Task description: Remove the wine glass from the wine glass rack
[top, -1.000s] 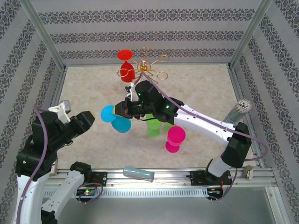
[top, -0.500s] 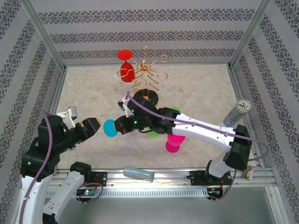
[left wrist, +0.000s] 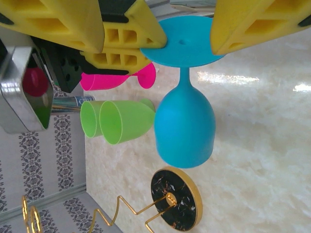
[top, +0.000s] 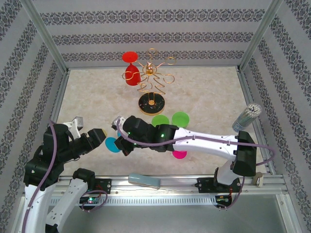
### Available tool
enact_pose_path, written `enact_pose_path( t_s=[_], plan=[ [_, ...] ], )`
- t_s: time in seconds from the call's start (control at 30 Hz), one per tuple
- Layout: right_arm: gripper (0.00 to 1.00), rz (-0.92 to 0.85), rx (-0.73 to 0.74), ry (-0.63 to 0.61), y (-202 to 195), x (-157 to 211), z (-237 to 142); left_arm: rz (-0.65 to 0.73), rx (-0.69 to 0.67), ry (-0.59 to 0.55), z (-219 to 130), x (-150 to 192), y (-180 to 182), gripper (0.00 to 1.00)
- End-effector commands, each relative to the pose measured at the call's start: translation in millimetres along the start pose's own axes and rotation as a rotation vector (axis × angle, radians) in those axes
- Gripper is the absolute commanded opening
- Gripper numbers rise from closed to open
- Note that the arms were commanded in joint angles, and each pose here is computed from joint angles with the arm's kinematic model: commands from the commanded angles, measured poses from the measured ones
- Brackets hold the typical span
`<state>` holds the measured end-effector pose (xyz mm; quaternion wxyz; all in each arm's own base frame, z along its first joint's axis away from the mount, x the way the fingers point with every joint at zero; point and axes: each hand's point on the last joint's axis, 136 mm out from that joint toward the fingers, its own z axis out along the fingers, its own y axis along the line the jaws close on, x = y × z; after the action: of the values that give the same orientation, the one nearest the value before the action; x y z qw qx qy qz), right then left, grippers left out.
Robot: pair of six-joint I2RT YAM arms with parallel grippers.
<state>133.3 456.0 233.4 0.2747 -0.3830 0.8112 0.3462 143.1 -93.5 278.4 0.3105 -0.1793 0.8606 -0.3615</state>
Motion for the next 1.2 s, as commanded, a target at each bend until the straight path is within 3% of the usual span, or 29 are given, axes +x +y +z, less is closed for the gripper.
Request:
enact_pose_path(
  t_s=[0.0,0.5,1.17],
  plan=[
    [0.00,-0.161,0.105,-0.046,-6,1,4,-0.032,-0.007,0.034,-2,11,6,0.60],
    [0.00,-0.429,0.305,-0.196,2,5,0,-0.066,-0.018,0.111,-1,35,19,0.60],
    [0.00,-0.559,0.446,-0.390,5,3,-28,-0.149,0.112,0.141,11,35,0,0.60]
  ],
)
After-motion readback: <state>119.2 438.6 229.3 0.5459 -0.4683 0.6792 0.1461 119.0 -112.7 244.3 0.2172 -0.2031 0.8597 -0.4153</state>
